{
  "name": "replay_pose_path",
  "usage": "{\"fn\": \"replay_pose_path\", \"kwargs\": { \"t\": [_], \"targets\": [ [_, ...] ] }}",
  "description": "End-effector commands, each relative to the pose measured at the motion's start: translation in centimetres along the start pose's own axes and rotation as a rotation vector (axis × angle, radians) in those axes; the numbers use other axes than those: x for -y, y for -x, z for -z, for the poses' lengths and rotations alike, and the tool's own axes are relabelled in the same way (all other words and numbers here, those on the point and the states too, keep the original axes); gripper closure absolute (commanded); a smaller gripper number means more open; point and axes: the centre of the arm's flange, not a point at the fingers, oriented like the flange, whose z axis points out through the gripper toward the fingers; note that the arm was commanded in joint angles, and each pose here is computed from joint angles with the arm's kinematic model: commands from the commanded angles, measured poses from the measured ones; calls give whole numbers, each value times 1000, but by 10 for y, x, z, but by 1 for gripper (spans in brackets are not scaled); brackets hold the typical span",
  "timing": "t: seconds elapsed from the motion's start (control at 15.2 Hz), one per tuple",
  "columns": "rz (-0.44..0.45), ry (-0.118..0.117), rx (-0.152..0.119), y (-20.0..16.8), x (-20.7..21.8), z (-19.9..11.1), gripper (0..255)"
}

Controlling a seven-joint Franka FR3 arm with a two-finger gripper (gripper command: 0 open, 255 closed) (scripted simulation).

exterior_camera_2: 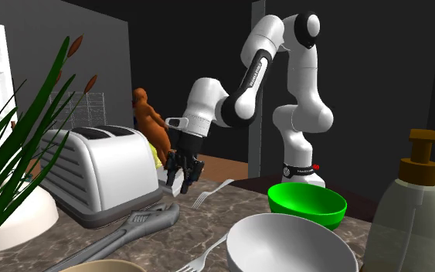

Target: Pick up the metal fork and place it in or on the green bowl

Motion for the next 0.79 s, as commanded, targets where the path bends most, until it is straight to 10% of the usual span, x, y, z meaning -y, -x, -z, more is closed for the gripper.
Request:
{"fn": "replay_pose_path", "kwargs": {
  "t": [0.0,0.07,0.13,0.2,0.73],
  "targets": [
    [-4,-244,479,67,40,-40,255],
    [-9,-272,464,58,8,0,255],
    [-21,-3,21,-1,-11,8,255],
    [-21,-3,21,-1,-11,8,0],
    [39,21,127,71,45,34,0]
  ]
}}
